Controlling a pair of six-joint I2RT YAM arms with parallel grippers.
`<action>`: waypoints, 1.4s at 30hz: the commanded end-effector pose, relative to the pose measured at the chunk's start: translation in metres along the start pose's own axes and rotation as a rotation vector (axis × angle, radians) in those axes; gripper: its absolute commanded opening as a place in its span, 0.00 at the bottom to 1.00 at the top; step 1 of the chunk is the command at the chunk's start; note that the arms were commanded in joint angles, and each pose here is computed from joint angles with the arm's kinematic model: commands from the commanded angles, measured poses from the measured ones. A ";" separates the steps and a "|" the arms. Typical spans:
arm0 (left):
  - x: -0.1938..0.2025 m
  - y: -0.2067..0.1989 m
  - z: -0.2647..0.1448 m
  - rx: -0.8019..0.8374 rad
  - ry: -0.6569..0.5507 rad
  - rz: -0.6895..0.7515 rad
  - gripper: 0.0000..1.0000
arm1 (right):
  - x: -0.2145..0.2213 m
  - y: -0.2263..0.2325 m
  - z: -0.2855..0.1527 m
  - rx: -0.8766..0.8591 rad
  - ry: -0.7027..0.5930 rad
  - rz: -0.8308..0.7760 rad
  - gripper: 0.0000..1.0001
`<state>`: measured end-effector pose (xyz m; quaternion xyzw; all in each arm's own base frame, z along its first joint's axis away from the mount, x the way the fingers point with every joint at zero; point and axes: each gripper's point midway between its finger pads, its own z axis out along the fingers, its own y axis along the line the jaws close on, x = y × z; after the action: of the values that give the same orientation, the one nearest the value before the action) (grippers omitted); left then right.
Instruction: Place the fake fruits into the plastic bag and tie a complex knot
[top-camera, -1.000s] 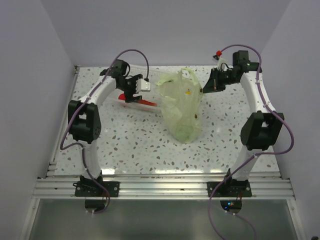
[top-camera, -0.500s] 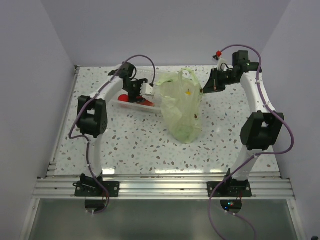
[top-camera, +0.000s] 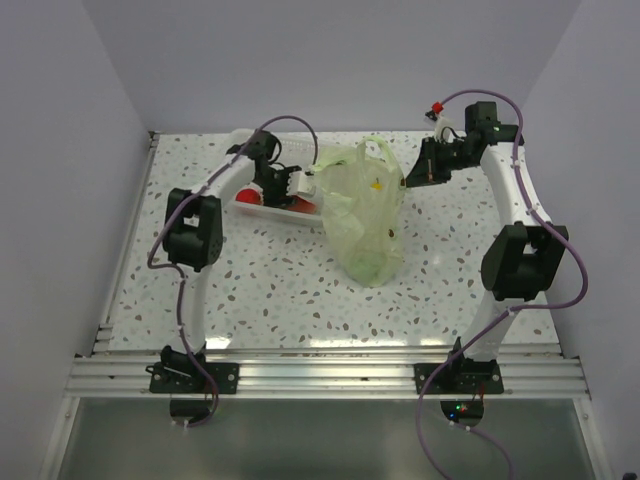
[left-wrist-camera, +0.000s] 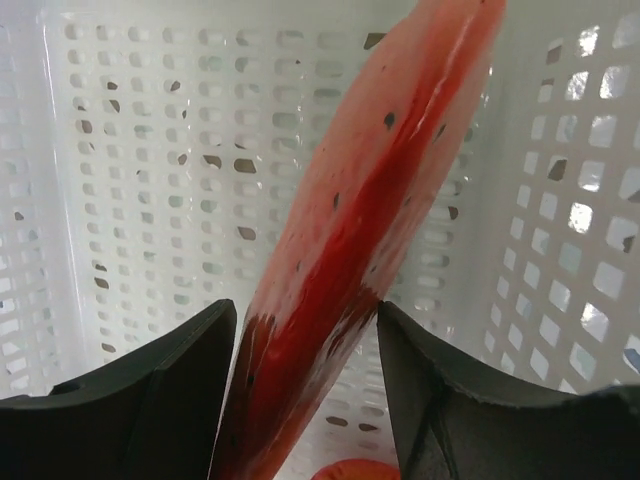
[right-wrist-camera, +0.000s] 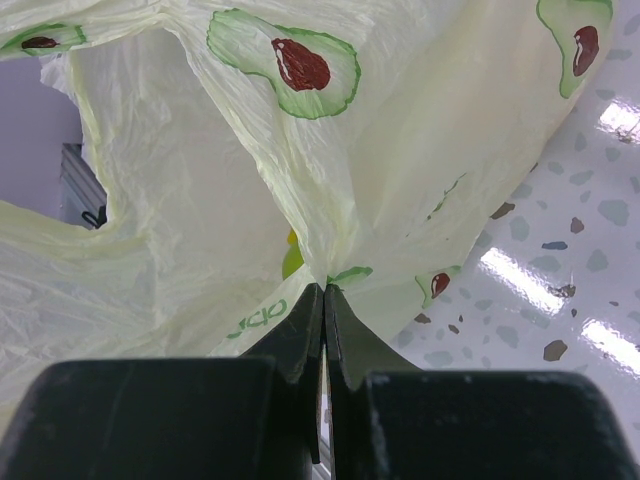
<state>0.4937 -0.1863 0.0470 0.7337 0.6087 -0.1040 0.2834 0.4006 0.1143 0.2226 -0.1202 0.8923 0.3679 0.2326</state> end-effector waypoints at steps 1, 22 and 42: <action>-0.004 0.010 0.008 -0.012 -0.013 -0.017 0.63 | -0.004 0.014 -0.011 -0.015 -0.021 -0.038 0.00; -0.143 0.071 -0.209 -0.344 -0.509 -0.217 0.31 | -0.006 0.017 -0.014 -0.014 -0.032 -0.047 0.00; -0.310 0.055 -0.202 -0.172 -0.964 -0.464 0.38 | -0.025 0.032 -0.015 -0.066 -0.120 -0.012 0.00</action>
<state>0.4127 -0.3339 0.3713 0.4897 0.5464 -0.4011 0.5485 0.4111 0.1208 0.2287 -0.0913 0.8835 0.3895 0.2436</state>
